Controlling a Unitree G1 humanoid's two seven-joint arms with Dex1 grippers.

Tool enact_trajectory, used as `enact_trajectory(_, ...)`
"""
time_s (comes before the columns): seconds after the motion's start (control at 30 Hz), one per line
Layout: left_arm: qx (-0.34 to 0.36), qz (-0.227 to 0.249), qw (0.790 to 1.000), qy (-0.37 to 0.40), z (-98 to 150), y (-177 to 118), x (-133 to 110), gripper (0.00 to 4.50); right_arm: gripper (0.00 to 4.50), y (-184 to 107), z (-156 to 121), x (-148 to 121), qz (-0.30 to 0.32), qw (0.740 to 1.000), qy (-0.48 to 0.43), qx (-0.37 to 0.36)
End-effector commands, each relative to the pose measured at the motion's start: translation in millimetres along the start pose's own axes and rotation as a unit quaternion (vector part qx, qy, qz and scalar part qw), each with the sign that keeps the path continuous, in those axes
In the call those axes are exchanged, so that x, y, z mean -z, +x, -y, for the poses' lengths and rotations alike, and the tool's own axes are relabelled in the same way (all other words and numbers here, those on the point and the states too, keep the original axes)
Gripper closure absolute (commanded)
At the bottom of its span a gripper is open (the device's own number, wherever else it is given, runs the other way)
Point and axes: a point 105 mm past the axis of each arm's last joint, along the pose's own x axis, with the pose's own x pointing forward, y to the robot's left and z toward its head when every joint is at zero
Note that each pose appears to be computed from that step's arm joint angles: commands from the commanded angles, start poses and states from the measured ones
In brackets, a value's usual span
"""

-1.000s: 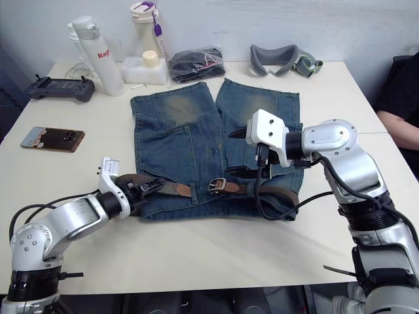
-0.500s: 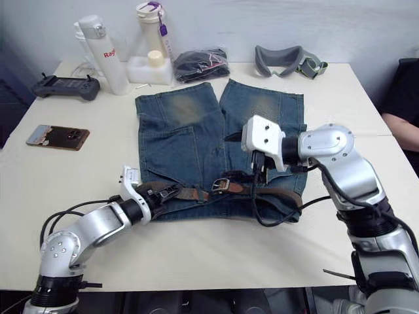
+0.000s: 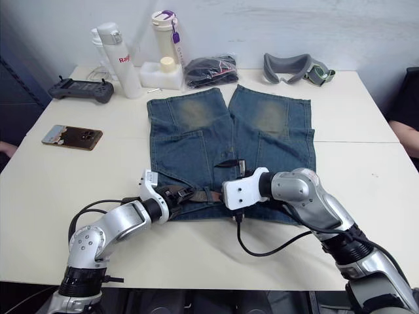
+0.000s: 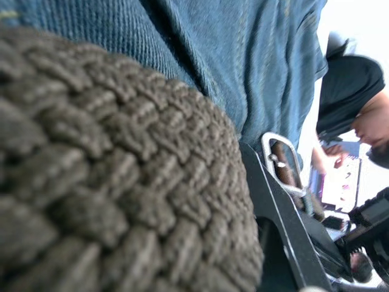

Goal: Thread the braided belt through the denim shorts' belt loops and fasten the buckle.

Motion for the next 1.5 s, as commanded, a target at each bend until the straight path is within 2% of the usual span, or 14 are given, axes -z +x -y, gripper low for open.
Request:
enact_trajectory(0.03, -0.058, -0.059, 0.997, 0.001, -27, 9, 26, 4.5, 0.07, 3, -6, -2, 0.005, 1.0, -0.03, 0.006)
enact_trajectory(0.17, -0.062, -0.068, 0.996, 0.006, -28, 10, 30, 4.5, 0.07, 2, -13, 5, -0.007, 0.999, -0.043, -0.008)
enact_trajectory(0.37, -0.064, -0.07, 0.995, 0.006, -30, 10, 31, 4.5, 0.07, -8, -5, 20, -0.027, 0.998, -0.055, -0.017)
enact_trajectory(0.57, -0.063, -0.07, 0.996, 0.0, -30, 9, 31, 4.5, 0.07, -12, -24, 24, -0.018, 0.993, -0.085, -0.079)
enact_trajectory(1.03, -0.055, -0.092, 0.994, -0.003, -27, 15, 39, 4.5, 0.07, 17, -43, -1, 0.042, 0.984, -0.147, -0.093)
enact_trajectory(1.17, -0.052, -0.096, 0.994, -0.01, -27, 16, 41, 4.5, 0.07, 16, -42, -4, 0.053, 0.982, -0.162, -0.083)
enact_trajectory(1.33, -0.05, -0.096, 0.994, -0.018, -27, 17, 41, 4.5, 0.07, 3, -46, 7, 0.043, 0.977, -0.182, -0.104)
enact_trajectory(1.5, -0.045, -0.096, 0.994, -0.024, -26, 18, 42, 4.5, 0.07, 2, -48, 6, 0.054, 0.971, -0.201, -0.118)
